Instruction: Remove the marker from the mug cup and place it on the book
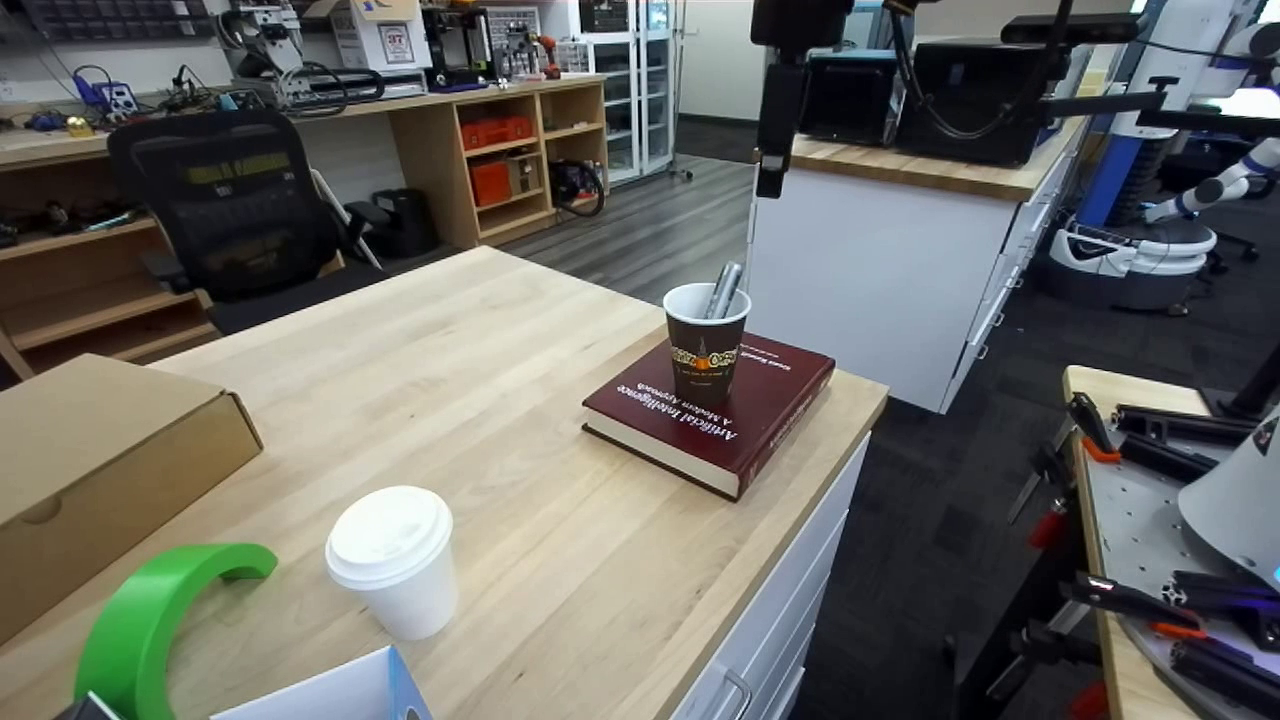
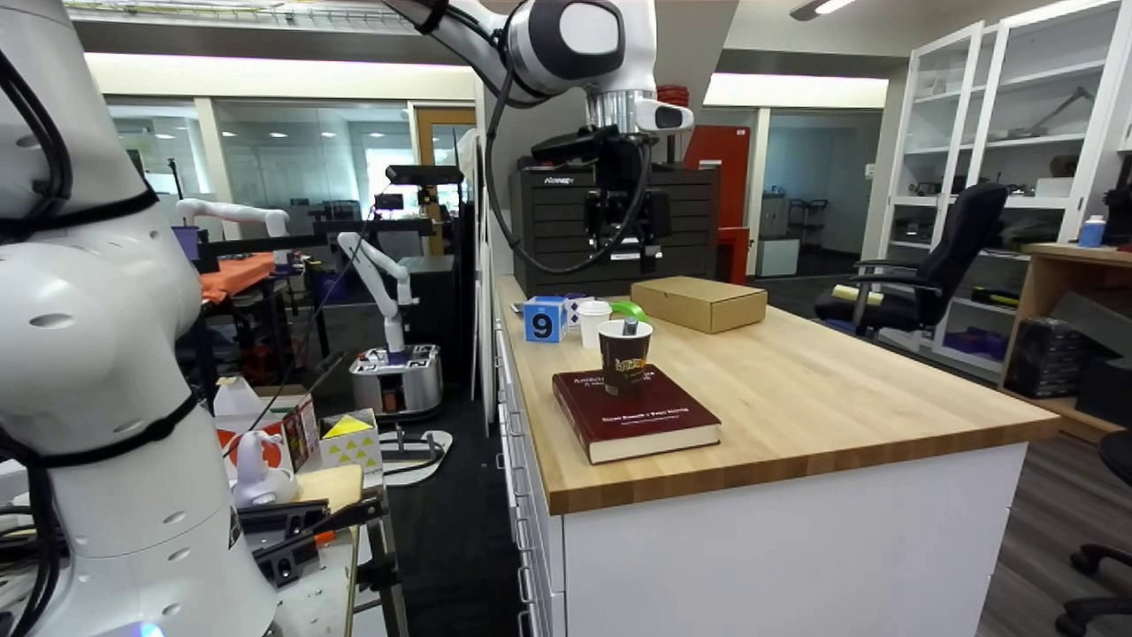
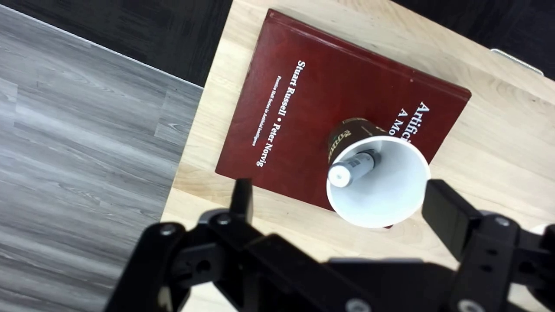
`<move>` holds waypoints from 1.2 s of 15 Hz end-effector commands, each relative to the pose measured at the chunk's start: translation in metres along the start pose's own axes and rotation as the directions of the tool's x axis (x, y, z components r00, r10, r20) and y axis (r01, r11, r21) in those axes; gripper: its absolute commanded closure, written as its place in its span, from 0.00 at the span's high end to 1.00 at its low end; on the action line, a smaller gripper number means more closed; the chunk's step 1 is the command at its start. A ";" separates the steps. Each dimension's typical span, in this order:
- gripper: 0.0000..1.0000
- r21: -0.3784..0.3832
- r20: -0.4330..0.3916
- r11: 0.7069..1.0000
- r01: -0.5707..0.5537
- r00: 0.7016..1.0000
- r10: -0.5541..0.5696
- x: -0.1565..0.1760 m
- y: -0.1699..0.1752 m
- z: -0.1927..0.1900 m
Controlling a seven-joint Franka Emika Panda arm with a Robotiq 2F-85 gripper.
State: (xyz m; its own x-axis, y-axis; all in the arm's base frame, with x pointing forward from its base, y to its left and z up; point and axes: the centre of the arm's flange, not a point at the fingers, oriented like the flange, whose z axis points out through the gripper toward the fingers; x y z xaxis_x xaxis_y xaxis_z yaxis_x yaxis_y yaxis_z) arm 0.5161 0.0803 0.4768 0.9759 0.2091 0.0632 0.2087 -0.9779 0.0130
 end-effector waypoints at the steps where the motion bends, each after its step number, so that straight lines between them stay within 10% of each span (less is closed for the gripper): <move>1: 1.00 0.022 -0.036 1.000 0.021 0.999 -0.021 0.008 -0.001 0.018; 18: 1.00 0.104 -0.003 0.993 0.048 0.999 -0.048 0.017 -0.002 0.077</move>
State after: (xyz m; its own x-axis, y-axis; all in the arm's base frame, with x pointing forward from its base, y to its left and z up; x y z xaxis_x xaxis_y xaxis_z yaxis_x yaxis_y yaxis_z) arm 0.5407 0.0883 0.4098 0.9681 0.2459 0.0493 0.2487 -0.9665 -0.0632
